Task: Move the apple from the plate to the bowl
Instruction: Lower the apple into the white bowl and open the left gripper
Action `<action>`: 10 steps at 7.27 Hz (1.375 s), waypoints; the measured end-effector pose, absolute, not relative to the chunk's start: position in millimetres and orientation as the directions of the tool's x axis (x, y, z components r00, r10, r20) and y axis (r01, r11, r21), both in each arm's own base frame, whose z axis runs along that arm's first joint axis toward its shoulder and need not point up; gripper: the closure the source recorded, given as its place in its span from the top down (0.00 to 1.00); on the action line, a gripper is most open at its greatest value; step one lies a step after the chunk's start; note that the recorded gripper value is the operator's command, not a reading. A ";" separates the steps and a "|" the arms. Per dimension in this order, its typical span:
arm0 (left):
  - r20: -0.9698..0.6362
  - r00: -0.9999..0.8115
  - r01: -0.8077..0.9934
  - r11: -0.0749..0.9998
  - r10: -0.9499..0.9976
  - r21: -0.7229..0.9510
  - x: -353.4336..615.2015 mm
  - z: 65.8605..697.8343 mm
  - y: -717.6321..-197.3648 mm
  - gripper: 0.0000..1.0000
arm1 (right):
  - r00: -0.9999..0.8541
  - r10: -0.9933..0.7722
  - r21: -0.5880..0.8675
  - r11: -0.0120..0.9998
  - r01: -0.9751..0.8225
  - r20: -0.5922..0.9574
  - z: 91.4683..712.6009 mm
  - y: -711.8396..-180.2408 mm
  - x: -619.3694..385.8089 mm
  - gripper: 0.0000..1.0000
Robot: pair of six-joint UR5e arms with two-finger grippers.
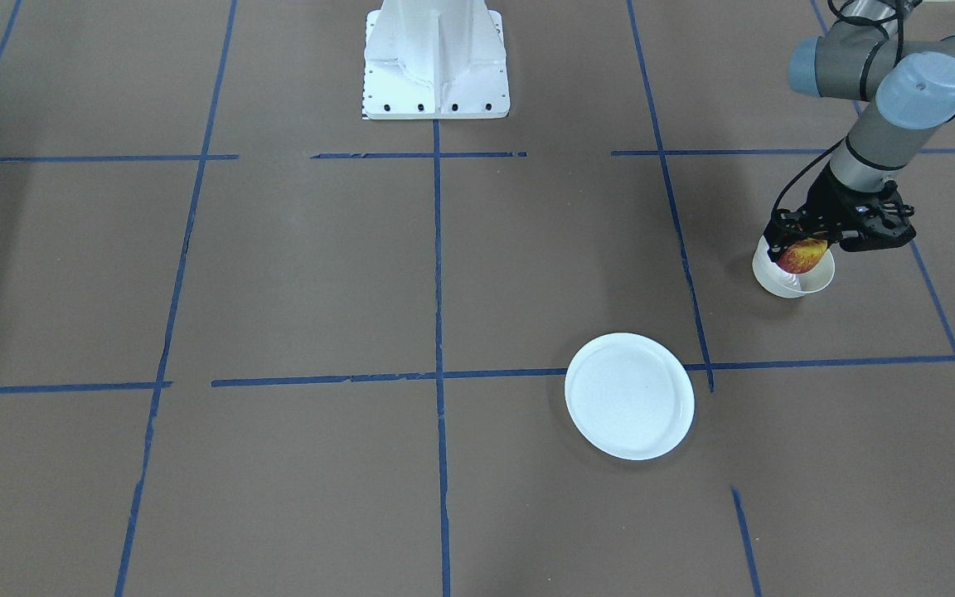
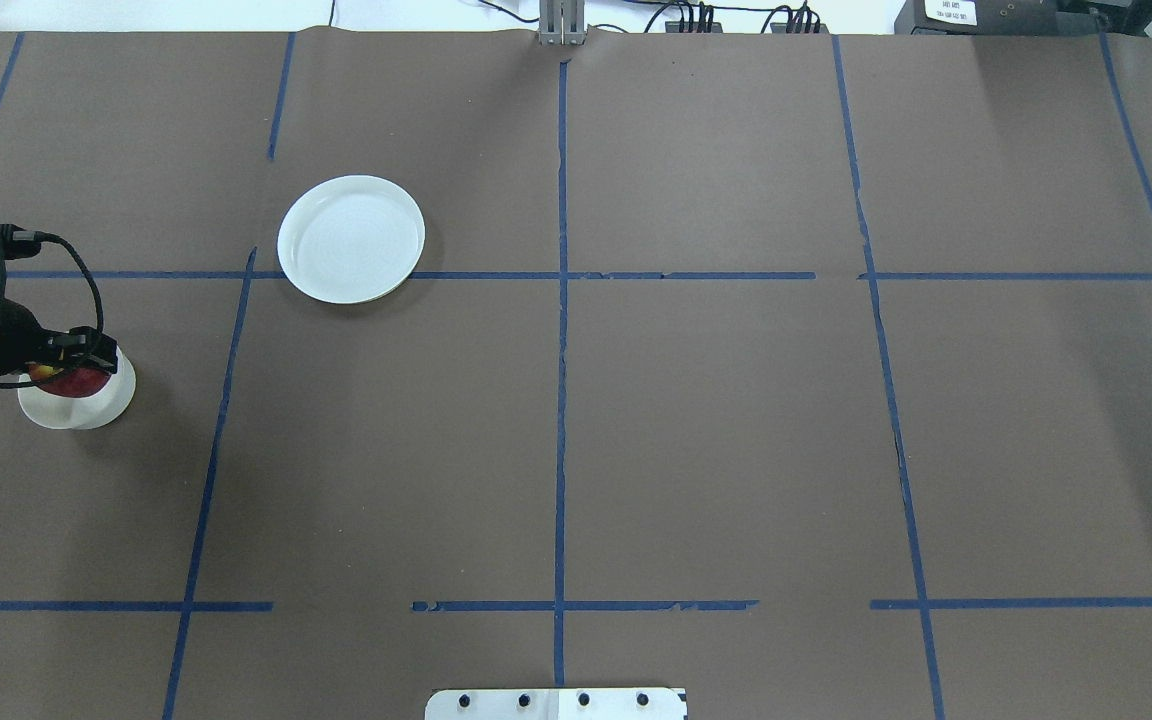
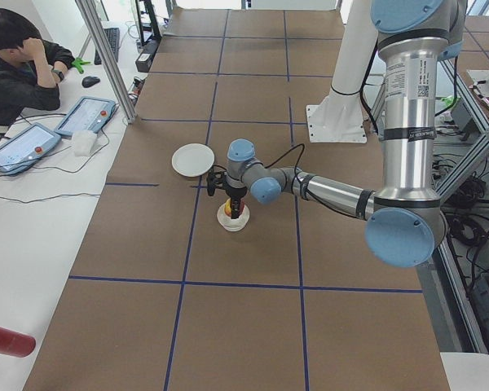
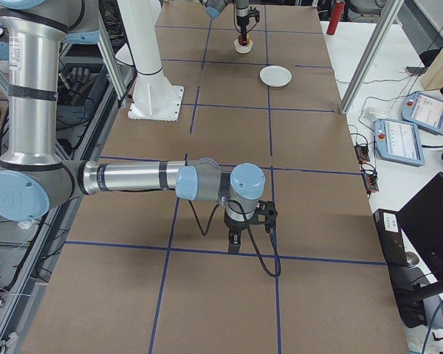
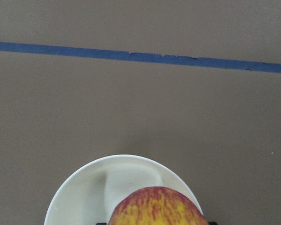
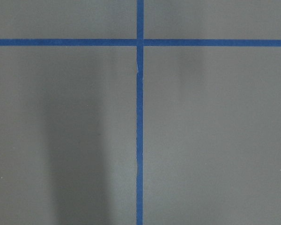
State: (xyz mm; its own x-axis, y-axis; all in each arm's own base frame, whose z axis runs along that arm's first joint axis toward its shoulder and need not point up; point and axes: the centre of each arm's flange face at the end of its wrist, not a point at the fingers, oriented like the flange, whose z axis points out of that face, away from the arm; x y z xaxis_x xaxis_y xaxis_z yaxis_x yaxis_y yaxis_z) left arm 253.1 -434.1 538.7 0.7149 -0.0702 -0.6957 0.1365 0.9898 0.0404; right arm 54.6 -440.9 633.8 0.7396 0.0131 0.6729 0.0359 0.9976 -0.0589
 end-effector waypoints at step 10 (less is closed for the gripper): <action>-0.712 0.701 0.122 0.991 -0.046 0.056 246.0 524.9 -433.5 1.00 | 0.740 0.013 -0.059 0.998 0.036 0.673 633.8 -440.9 54.6 1.00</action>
State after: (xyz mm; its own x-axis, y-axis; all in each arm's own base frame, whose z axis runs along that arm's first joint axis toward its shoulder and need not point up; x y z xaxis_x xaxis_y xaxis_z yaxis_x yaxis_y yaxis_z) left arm 246.0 -433.5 524.9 0.7011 -0.0463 -0.7115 0.1218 0.9910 0.0556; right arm 54.6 -440.9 633.8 0.7396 0.0130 0.6729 0.0360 0.9976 -0.0588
